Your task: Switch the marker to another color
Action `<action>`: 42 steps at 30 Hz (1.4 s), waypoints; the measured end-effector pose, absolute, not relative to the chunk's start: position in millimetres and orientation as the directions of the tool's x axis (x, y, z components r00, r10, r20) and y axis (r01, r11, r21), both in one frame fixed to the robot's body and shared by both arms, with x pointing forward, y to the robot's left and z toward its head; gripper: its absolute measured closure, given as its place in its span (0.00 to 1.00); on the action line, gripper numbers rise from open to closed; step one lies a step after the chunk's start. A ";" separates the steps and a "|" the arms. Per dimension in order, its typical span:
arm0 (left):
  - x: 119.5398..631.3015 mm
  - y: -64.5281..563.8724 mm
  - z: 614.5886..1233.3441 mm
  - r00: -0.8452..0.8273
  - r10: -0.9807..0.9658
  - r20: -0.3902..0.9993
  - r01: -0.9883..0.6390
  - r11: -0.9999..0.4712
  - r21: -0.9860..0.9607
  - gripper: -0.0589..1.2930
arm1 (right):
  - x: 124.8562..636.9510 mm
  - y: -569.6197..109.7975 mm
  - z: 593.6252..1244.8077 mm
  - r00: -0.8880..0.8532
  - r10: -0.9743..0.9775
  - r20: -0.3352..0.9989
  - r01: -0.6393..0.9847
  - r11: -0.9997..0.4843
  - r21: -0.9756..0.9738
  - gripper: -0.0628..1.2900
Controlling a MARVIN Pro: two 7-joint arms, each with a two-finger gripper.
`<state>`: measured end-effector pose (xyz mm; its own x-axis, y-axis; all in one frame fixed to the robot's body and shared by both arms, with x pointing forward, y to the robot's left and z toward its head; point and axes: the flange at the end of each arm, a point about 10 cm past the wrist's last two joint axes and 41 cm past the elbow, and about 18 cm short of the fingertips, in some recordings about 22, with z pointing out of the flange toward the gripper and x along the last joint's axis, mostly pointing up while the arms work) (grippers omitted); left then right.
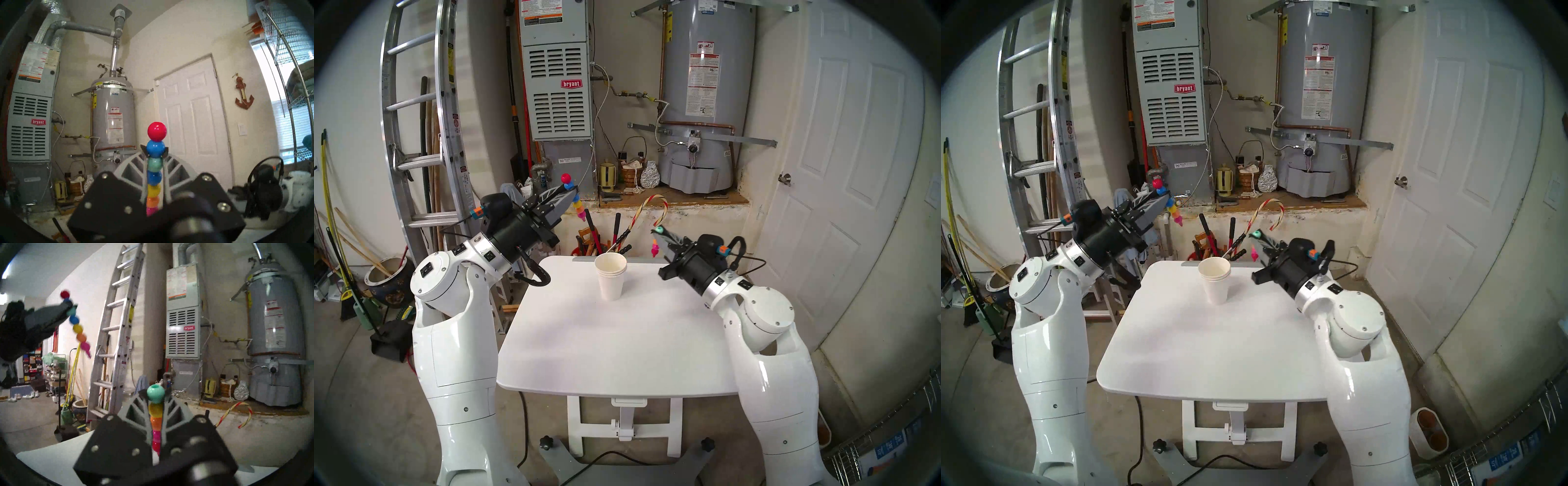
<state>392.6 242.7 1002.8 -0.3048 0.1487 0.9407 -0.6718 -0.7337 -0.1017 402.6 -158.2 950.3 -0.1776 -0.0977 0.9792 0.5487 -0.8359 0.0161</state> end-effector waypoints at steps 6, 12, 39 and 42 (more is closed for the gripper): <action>392.1 247.7 973.1 -0.282 0.018 0.959 -0.672 -0.717 -0.184 0.85 | 407.9 -177.1 972.4 -0.221 -0.216 0.951 0.505 -0.859 -0.078 0.92; 390.8 243.7 961.7 -0.284 -0.066 0.957 -0.690 -0.679 -0.252 0.85 | 414.8 -162.5 989.8 -0.238 -0.311 0.920 0.539 -0.830 -0.142 0.92; 408.5 235.2 929.9 -0.235 -0.242 0.941 -0.737 -0.586 -0.335 0.85 | 421.7 -82.3 1015.3 -0.146 -0.469 0.871 0.714 -0.659 -0.235 0.92; 410.4 233.8 933.5 -0.234 -0.241 0.942 -0.741 -0.583 -0.333 0.85 | 419.4 -78.4 1014.2 -0.134 -0.477 0.868 0.727 -0.643 -0.241 0.92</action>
<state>410.4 233.8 933.5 -0.2344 -0.2407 0.9419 -0.7410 -0.5829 -0.3333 419.4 -78.4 1014.2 -0.1344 -0.4773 0.8684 0.7272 -0.6428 -0.2407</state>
